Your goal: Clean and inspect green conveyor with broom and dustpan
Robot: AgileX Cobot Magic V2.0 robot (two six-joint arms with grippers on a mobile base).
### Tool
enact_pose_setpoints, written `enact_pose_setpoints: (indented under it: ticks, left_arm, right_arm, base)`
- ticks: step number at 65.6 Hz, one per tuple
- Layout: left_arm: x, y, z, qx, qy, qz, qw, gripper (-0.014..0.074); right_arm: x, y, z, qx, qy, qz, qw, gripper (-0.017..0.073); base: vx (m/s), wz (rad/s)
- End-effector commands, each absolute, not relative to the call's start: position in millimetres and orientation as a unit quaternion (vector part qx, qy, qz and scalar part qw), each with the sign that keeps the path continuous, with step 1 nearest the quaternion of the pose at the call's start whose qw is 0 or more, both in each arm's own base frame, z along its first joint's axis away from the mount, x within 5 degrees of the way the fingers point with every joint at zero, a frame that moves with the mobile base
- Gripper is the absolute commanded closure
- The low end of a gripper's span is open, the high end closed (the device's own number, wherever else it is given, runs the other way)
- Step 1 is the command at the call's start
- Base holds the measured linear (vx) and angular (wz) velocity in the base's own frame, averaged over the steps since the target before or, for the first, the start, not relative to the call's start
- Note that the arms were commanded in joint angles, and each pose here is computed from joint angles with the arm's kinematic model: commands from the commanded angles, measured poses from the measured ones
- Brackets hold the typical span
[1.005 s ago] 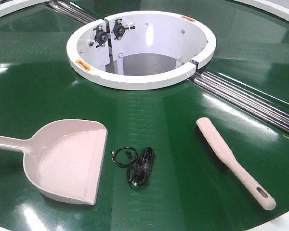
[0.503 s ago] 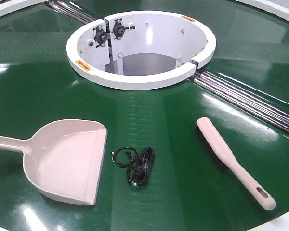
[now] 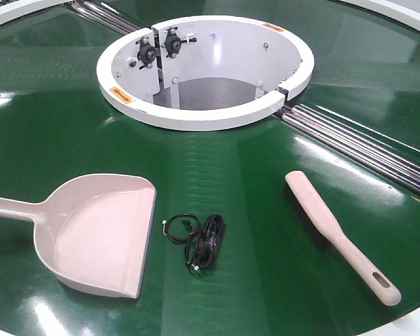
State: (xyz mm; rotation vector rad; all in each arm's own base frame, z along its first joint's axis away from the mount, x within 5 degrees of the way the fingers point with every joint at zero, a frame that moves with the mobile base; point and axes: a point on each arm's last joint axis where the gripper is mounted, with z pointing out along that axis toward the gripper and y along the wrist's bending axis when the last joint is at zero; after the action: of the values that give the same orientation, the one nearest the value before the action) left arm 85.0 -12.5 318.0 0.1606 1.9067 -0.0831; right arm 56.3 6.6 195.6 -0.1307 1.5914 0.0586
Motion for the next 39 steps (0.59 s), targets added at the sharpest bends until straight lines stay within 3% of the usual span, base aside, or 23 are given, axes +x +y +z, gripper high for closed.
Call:
enact_pose_setpoints:
  ticks: [1,25,39]
  left_arm:
    - [99,-14,325,0.067,0.821,-0.035,0.565,0.0599]
    - [127,-18,306,0.072,0.865,-0.028,0.496,0.0589]
    - [139,-20,297,0.074,0.883,-0.026,0.464,0.0495]
  right_arm:
    - [55,7,202,-0.057,0.684,0.027,0.727,0.0568]
    - [55,7,202,-0.057,0.684,0.027,0.727,0.0568]
    - [55,7,202,-0.057,0.684,0.027,0.727,0.0568]
  base:
    - [0.00,0.00]
    - [0.00,0.00]
    - [0.00,0.00]
